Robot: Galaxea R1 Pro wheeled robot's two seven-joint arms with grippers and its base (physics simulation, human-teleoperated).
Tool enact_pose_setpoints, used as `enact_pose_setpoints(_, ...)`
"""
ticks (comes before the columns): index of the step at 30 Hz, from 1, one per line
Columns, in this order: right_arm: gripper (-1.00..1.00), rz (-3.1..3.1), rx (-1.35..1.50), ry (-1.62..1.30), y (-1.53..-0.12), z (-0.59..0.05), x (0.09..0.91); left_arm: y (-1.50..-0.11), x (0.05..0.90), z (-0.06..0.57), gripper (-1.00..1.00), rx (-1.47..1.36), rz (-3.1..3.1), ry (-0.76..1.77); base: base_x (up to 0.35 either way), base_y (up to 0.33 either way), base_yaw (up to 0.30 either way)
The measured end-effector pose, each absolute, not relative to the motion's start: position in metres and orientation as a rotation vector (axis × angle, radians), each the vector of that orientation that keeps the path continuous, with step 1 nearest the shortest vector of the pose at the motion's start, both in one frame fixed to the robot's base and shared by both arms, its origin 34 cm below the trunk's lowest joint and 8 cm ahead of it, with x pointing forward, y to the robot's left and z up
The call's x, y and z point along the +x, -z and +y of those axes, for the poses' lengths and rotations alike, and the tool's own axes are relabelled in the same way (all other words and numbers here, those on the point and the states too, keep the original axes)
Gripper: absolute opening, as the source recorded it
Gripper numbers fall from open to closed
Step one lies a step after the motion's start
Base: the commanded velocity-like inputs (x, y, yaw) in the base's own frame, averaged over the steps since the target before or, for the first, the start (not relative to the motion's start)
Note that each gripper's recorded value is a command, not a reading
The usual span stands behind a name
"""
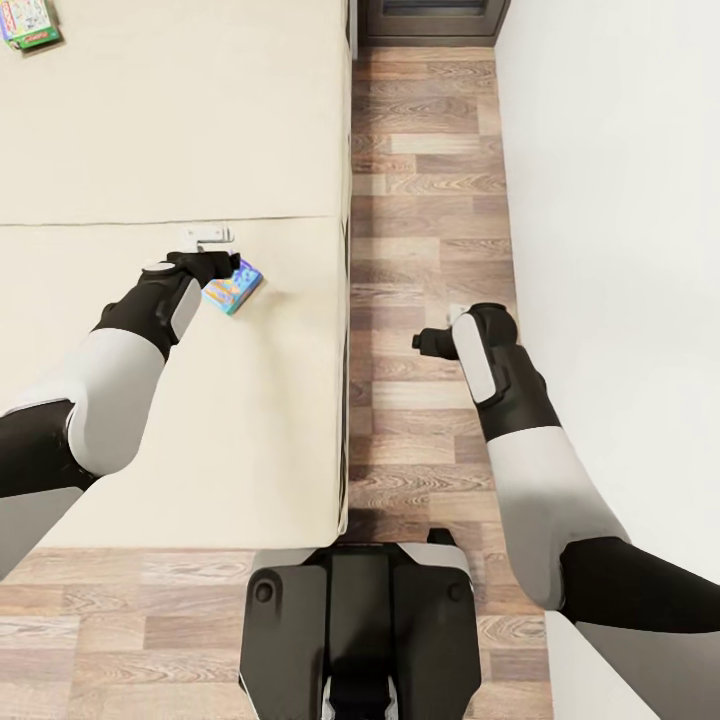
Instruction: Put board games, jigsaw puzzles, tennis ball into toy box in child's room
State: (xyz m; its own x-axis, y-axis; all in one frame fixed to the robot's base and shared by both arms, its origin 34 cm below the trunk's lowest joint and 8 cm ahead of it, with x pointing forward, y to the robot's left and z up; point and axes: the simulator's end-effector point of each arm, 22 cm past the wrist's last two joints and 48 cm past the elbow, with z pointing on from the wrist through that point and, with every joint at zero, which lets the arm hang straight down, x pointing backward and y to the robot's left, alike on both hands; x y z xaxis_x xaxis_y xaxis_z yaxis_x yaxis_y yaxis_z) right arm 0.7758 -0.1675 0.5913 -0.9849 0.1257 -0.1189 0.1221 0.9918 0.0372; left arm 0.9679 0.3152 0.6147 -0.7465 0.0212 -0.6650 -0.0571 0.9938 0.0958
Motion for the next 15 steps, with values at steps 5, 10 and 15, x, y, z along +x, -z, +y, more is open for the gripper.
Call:
enact_pose_setpoints(5, 1.0, 3.009, 0.191, -0.047, -0.589, -0.168, 0.777, -0.608, 0.965, 0.315, 1.0, -0.025, 2.416, -0.142, 0.0, 0.0, 0.0)
enact_pose_setpoints(10, 1.0, 3.012, 0.193, -0.047, -0.585, -0.168, 0.775, -0.602, 0.962, 0.315, 1.0, -0.025, 2.42, -0.143, 0.0, 0.0, 0.0)
enact_pose_setpoints(15, 1.0, 3.019, 0.194, -0.046, -0.58, -0.168, 0.771, -0.596, 0.961, 0.315, 1.0, -0.023, 2.416, -0.143, 0.0, 0.0, 0.0)
